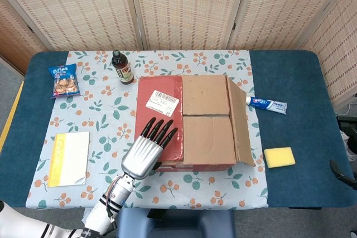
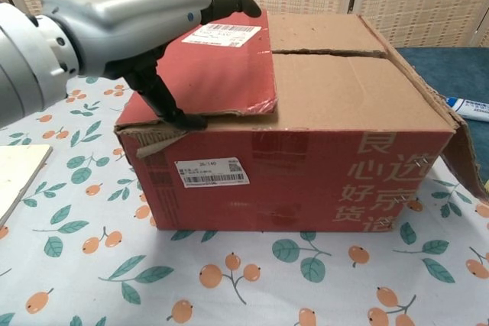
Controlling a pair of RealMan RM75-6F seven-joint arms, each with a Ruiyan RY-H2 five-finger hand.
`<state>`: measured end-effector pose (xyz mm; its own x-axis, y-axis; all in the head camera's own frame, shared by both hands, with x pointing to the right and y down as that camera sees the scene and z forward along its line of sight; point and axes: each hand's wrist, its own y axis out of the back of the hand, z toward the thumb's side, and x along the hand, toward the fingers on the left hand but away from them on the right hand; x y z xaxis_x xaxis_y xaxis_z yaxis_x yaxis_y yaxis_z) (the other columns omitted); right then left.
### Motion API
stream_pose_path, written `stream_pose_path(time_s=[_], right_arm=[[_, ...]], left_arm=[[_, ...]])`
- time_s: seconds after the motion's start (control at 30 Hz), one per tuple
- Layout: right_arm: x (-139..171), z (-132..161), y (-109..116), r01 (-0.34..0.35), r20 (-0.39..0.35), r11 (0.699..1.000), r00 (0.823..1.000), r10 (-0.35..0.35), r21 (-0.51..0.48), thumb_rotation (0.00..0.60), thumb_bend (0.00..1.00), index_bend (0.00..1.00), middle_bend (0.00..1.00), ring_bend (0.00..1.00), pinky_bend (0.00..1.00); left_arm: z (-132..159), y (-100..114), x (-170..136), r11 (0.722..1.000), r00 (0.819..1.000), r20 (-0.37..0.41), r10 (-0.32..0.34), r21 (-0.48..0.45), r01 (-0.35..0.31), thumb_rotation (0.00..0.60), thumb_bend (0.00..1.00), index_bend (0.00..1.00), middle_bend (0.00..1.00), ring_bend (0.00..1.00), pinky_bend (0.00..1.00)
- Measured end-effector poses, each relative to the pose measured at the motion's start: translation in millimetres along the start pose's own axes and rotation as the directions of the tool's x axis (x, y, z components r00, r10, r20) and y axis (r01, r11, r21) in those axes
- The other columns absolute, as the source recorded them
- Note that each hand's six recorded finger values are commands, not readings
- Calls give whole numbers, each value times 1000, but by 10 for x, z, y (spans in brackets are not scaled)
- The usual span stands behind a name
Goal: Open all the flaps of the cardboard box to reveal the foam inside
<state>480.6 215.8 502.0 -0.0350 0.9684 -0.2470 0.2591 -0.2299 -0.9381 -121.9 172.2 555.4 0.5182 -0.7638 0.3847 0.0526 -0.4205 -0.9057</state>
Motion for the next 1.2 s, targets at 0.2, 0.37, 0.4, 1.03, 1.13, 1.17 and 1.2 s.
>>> stream_pose_path(time_s=[0.2,0.37,0.4,1.03,1.13,1.17,1.2], right_arm=[[7,1,18,5,-4,1000,1000,-5,-5,600,377,0,0,0,0],[4,3,7,2,-4,1000,1000,-2,-3,600,377,0,0,0,0],[3,4,6,2,-4,1000,1000,-2,-3,600,378,0,0,0,0],[5,24,-26,-3,-3,1000,1000,3,-5,600,377,0,0,0,0],[5,24,-23,-1,-3,1000,1000,1,-5,600,377,0,0,0,0],[5,23,-26,-2,-3,1000,1000,2,-4,600,377,0,0,0,0],[4,24,-28,-2,-3,1000,1000,2,-3,600,377,0,0,0,0]], left_arm=[[-12,-29,-2,1000,1000,-3,7,10,-7,600,392,0,34,0,0],[-32,6,-34,999,999,-19,34,11,-33,600,447,0,34,0,0],[-50,18,-46,999,999,-29,42,13,-42,600,459,0,34,0,0],[-522,334,-421,988,957,-247,151,9,-153,600,474,0,14,0,0],[-564,351,-440,987,954,-255,155,2,-160,600,474,0,14,0,0],[-575,360,-445,987,953,-257,158,1,-164,600,474,0,14,0,0],[-592,369,-455,986,952,-260,162,0,-168,600,474,0,14,0,0]])
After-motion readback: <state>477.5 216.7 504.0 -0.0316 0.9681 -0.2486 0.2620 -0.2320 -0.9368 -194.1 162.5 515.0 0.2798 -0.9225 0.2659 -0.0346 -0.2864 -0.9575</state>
